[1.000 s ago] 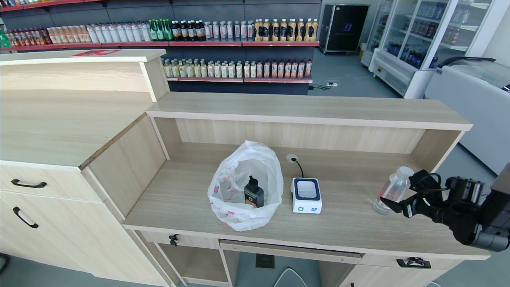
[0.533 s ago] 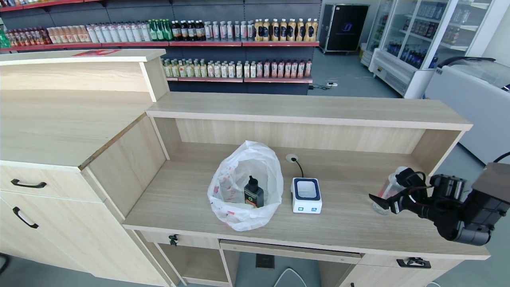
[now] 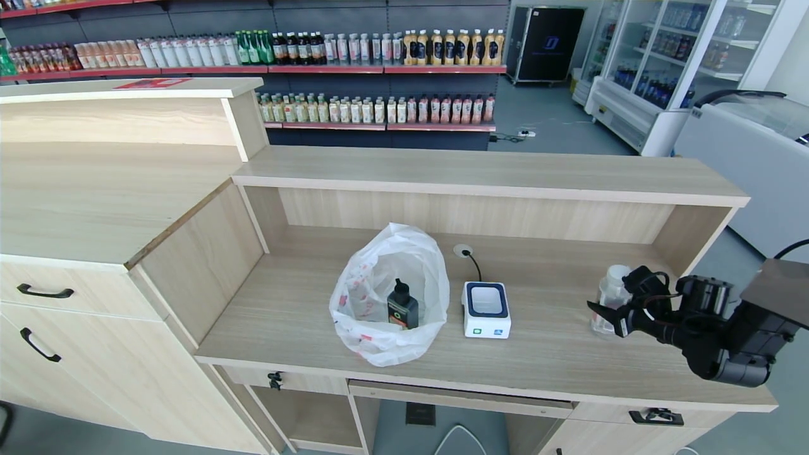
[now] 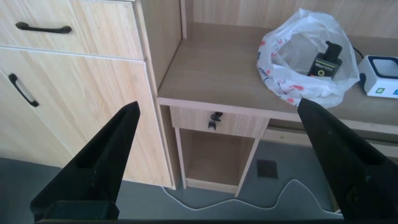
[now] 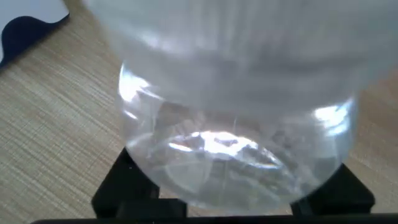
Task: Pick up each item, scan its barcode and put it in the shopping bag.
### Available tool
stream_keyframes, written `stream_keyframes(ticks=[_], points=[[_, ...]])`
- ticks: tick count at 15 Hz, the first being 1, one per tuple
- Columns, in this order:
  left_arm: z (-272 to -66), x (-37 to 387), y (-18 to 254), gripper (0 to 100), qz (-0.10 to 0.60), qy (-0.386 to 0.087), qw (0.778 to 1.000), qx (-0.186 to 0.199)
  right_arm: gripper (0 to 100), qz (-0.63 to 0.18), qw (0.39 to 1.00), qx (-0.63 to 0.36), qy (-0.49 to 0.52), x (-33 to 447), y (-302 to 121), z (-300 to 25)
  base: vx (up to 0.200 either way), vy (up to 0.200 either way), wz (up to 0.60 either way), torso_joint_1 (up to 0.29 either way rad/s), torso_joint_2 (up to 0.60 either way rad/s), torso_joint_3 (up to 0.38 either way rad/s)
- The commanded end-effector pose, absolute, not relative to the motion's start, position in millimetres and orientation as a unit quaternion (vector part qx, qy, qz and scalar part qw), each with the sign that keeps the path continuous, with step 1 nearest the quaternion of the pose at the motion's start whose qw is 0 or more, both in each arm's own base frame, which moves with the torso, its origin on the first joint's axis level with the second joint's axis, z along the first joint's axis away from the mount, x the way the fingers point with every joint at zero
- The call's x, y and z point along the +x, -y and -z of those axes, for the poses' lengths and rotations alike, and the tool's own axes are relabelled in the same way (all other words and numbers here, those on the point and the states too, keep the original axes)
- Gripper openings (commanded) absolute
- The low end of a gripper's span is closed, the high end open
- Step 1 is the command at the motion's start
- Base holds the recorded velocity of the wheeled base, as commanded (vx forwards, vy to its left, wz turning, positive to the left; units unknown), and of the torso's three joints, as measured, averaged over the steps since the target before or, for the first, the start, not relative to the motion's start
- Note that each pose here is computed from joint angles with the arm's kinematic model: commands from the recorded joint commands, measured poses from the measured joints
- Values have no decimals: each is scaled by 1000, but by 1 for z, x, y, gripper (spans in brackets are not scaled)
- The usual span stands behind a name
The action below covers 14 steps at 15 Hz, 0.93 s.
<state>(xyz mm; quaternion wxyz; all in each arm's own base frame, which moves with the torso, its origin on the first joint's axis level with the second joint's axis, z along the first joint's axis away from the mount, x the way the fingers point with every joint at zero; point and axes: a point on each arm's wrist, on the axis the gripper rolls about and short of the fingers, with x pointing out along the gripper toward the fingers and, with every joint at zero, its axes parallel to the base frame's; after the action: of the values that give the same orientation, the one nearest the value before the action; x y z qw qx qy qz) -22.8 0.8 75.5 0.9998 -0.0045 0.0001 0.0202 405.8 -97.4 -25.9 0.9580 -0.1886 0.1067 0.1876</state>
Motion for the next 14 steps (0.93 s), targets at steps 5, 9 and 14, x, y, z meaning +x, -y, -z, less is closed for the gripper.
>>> stream_keyframes(ticks=[5,9,14], points=[[-75,-23,-1,100,-21,0,1000,-5,0,-178,961,-179,-108,405,103,25,0,0,0,0,0,0],[-75,-23,-1,100,-21,0,1000,-5,0,-169,968,-153,-105,406,107,14,0,0,0,0,0,0],[-75,-23,-1,100,-21,0,1000,-5,0,-171,980,-20,-103,377,85,-82,0,0,0,0,0,0]])
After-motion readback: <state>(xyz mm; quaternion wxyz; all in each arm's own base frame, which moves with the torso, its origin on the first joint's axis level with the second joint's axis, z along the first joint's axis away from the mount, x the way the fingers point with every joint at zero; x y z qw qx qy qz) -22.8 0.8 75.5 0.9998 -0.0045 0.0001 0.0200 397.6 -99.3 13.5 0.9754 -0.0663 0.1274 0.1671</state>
